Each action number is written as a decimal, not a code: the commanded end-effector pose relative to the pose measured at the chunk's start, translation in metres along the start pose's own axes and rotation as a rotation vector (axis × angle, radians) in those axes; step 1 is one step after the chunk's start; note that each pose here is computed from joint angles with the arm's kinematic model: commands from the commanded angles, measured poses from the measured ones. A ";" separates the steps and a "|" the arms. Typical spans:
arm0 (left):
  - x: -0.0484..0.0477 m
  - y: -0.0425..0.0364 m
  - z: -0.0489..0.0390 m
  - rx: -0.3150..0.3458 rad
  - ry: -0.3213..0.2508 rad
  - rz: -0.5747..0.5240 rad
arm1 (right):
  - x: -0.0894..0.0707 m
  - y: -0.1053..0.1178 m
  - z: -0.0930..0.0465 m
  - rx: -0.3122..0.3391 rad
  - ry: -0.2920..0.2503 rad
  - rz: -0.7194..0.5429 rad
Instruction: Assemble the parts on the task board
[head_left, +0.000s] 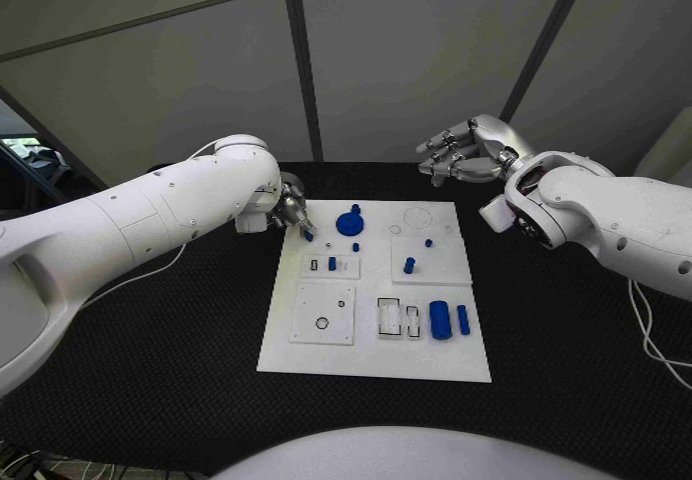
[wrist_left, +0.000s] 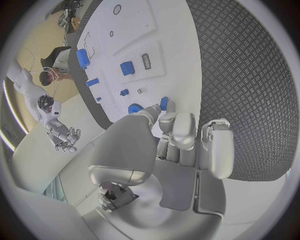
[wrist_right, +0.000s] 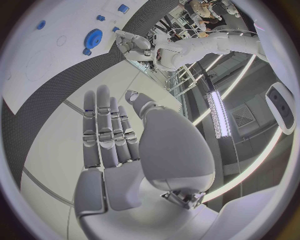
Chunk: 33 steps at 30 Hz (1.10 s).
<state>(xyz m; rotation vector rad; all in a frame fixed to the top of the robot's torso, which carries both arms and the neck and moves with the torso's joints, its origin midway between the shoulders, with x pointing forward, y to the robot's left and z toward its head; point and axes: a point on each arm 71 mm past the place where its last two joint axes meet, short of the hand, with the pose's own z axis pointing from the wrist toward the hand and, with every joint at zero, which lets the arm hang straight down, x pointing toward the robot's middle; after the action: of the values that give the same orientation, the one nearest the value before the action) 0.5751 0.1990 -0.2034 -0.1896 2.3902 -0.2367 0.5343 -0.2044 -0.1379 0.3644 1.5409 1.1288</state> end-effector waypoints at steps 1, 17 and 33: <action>0.0006 -0.0014 -0.0006 0.030 0.019 -0.004 | 0.000 0.002 0.001 -0.011 0.003 0.004; 0.0013 0.0089 -0.0185 0.070 -0.037 -0.087 | -0.002 0.000 0.001 -0.009 0.001 0.002; 0.0279 0.0077 -0.0459 0.117 -0.099 -0.112 | -0.004 -0.002 0.001 -0.005 -0.003 0.000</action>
<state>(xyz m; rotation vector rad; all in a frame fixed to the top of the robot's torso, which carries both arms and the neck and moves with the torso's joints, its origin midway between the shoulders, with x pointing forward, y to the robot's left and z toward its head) 0.5229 0.2063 -0.1920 -0.2341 2.3109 -0.4220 0.5368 -0.2089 -0.1389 0.3698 1.5393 1.1173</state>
